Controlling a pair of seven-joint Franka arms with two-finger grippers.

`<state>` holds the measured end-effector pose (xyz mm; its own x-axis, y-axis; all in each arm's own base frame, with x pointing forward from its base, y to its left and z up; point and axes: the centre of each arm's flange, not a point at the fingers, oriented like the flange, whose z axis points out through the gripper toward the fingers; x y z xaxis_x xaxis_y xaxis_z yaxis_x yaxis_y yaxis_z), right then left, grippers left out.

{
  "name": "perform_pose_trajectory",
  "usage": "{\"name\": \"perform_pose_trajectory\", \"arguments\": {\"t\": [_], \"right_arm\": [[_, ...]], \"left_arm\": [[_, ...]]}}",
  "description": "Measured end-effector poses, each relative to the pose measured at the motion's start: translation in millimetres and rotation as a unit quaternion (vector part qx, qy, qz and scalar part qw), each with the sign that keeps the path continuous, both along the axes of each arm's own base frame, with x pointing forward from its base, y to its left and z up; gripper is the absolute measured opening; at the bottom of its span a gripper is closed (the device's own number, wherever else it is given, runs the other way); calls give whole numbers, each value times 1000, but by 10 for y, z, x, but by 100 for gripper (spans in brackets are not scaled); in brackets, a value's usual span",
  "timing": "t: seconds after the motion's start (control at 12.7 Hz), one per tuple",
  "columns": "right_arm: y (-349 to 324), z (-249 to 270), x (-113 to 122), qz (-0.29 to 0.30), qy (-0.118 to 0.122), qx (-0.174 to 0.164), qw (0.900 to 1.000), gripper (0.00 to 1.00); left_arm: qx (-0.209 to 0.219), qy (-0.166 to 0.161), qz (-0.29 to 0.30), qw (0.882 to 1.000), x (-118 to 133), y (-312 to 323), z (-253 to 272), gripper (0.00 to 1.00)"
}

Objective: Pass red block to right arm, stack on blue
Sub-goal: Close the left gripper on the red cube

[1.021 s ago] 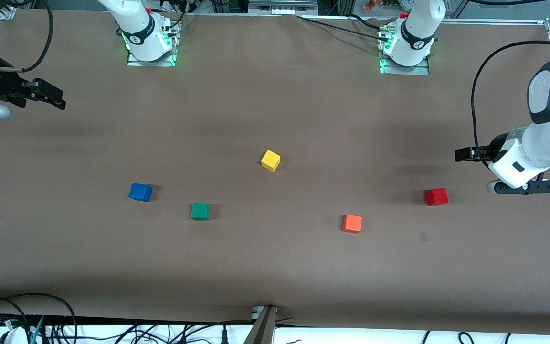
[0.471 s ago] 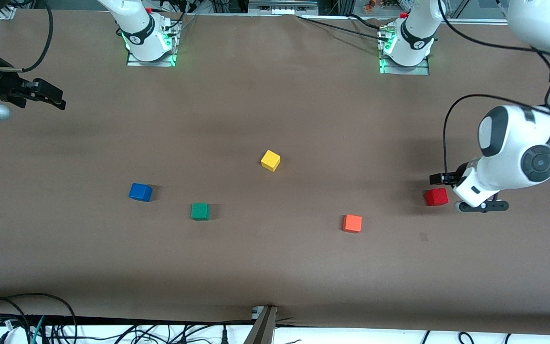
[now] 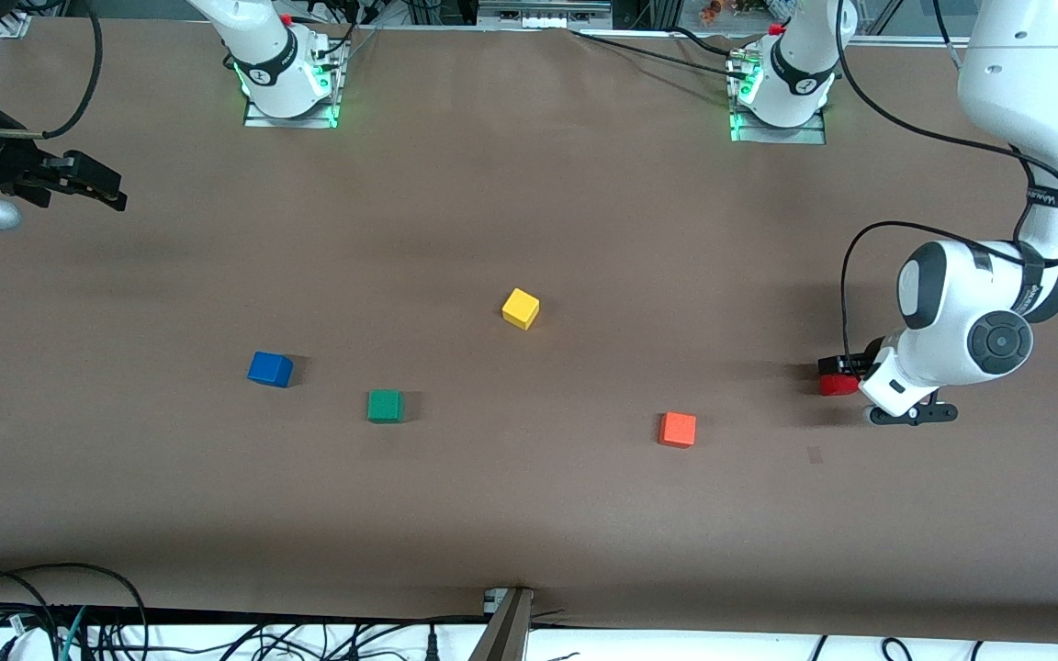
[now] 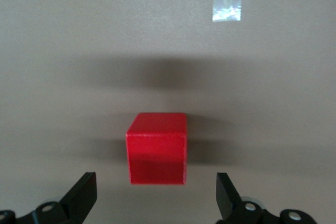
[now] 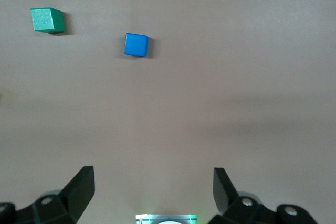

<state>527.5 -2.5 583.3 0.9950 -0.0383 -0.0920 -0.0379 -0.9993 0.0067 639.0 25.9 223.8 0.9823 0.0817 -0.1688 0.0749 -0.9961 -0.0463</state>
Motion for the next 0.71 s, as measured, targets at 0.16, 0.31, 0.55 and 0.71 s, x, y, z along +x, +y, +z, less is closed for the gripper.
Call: {"name": "perform_pose_trajectory", "arguments": {"t": [0.16, 0.31, 0.55, 0.71], "right_arm": [[0, 0, 0, 0, 0, 0, 1000, 100], [0, 0, 0, 0, 0, 0, 1000, 100], [0, 0, 0, 0, 0, 0, 1000, 100], [0, 0, 0, 0, 0, 0, 1000, 100]], "left_arm": [[-1, -8, 0, 1000, 20, 3, -108, 100], [-1, -8, 0, 1000, 21, 1, -169, 100], [-2, -7, 0, 1000, 17, 1, -189, 100], [-2, -6, 0, 1000, 15, 1, -203, 97]]}}
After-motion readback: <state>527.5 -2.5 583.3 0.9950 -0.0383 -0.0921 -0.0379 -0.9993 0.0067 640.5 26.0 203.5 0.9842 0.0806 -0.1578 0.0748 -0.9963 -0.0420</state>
